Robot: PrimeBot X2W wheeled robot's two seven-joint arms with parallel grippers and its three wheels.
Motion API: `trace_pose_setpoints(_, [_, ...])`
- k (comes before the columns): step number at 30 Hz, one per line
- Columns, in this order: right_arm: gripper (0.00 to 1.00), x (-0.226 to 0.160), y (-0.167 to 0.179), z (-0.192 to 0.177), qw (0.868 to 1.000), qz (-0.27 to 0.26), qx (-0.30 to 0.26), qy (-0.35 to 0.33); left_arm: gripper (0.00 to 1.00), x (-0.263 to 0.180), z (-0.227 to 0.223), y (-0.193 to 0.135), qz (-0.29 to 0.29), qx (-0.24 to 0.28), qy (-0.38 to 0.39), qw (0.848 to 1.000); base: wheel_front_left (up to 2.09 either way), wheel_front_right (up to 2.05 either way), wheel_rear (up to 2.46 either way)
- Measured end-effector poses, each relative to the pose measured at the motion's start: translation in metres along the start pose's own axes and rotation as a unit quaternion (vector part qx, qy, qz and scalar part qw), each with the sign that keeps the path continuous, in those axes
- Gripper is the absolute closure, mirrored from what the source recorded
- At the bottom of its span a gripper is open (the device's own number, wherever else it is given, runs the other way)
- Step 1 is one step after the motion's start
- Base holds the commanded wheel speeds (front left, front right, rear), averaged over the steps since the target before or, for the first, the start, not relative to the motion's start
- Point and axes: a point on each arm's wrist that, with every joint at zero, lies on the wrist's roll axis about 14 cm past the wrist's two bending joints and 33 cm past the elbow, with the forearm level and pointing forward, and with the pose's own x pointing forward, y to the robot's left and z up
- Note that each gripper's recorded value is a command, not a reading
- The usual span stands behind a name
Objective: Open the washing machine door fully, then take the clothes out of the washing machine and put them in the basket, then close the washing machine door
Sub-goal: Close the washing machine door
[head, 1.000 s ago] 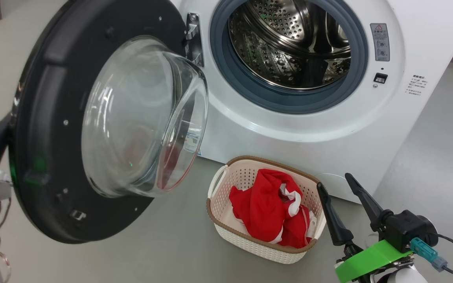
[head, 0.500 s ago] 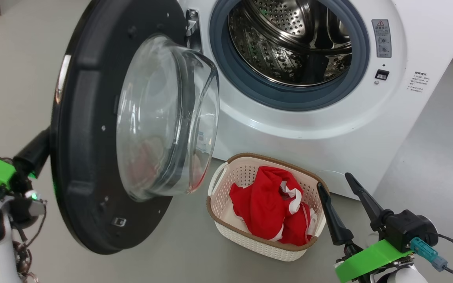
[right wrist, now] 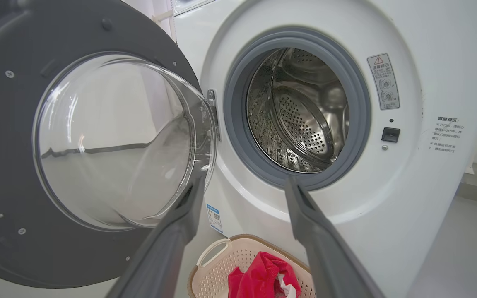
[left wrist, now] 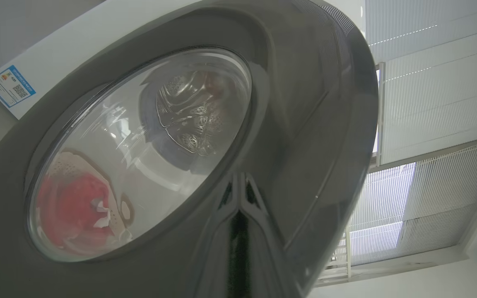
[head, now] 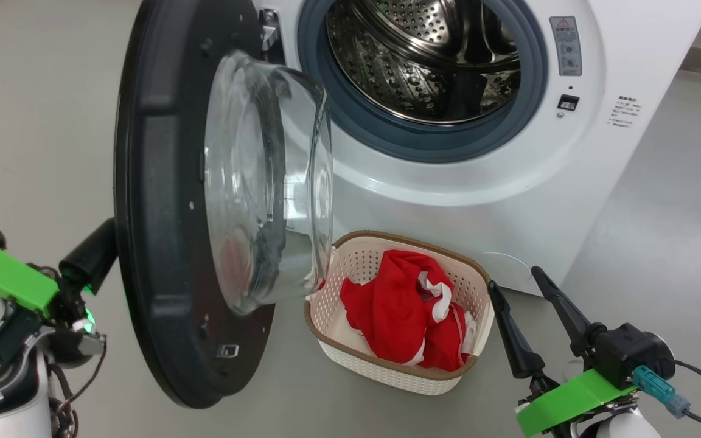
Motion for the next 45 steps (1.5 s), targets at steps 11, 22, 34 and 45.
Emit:
trace_pose_setpoints(11, [0.00,-0.001,-0.017,0.008,1.000,-0.023,-0.003,-0.012,1.00,0.025,-0.041,-0.008,-0.028,-0.021,0.054,0.998,0.00,0.00,0.00])
trace_pose_setpoints(22, [0.00,-0.012,-0.034,0.007,0.999,-0.051,-0.005,-0.010,1.00,0.047,-0.087,-0.014,-0.047,-0.038,0.103,0.993,0.00,0.00,0.00])
trace_pose_setpoints(34, [0.00,-0.030,-0.057,0.012,0.996,-0.091,-0.010,-0.015,1.00,0.068,-0.118,-0.021,-0.062,-0.044,0.138,0.988,0.00,0.00,0.00])
trace_pose_setpoints(45, [0.00,-0.027,-0.054,0.014,0.996,-0.086,-0.011,-0.017,0.00,0.065,-0.097,-0.023,-0.068,0.018,0.078,0.994,0.00,0.00,0.00])
